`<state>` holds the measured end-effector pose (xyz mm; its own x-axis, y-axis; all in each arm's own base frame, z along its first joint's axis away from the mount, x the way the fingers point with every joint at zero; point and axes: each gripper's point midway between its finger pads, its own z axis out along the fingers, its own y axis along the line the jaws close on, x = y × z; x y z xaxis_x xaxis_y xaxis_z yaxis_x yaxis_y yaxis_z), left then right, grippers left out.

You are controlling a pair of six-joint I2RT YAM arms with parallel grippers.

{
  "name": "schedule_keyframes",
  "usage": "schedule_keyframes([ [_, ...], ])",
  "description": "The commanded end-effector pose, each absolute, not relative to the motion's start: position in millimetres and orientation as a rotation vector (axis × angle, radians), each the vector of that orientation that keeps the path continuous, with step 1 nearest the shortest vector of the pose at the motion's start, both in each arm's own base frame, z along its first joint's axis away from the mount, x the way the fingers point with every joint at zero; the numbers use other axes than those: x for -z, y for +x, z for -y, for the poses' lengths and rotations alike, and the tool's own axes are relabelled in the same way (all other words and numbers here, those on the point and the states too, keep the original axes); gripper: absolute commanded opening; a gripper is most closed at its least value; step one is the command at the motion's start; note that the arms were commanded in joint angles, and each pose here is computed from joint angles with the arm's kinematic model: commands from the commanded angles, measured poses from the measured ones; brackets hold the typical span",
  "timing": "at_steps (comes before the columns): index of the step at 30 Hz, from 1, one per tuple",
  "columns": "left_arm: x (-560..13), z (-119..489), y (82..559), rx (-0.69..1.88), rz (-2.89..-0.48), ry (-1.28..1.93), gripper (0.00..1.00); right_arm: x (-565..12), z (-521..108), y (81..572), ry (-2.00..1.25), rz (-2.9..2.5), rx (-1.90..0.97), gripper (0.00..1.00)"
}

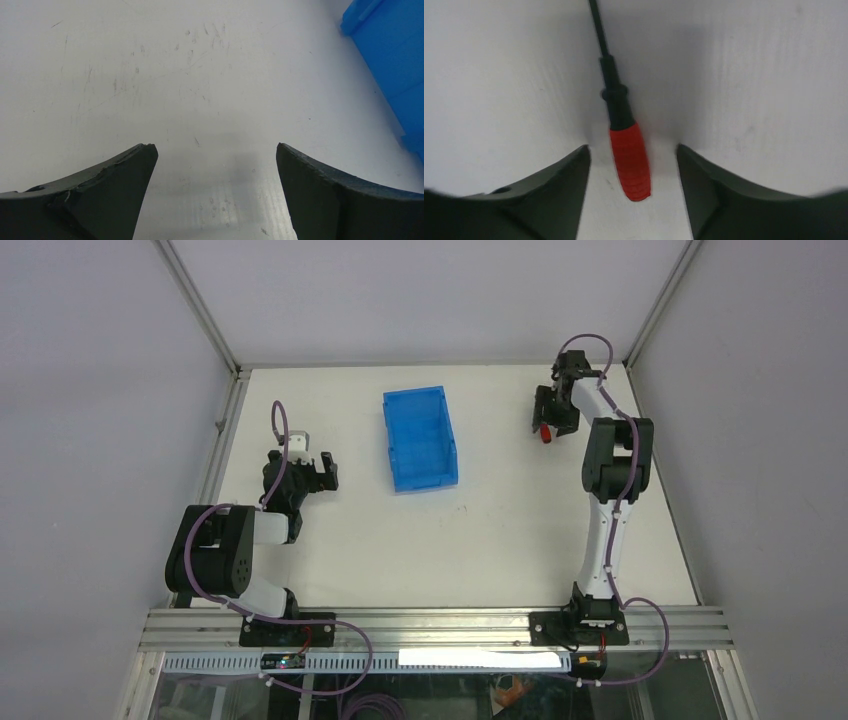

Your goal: Put the screwdriver in the bin

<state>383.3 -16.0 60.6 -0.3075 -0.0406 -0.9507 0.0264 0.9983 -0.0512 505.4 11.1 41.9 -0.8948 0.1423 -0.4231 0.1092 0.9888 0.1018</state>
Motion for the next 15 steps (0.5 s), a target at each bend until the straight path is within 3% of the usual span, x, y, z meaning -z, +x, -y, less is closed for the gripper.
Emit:
schedule_keyframes([
  [1,-78.5,13.5,393.2,0.066,-1.823,-0.032,0.99,-33.8,-7.6,501.1,0.157,-2.737,-0.057,0.58],
  [6,-78.3,13.6,393.0,0.067,-1.824,-0.031,0.99,-35.8,-5.4,504.1,0.149,-2.723,-0.04,0.15],
  [8,-78.5,13.8,393.0,0.068,-1.823,-0.031,0.99,-48.0,-4.7,504.0,0.135,-2.713,-0.037,0.04],
  [9,-78.5,13.8,393.0,0.068,-1.823,-0.03,0.99,-57.1,-12.4,504.1,0.111,-2.705,-0.042,0.0],
  [15,-78.1,13.7,393.0,0.067,-1.825,-0.031,0.99,-139.1,-20.6,488.9,0.095,-2.635,0.008,0.0],
])
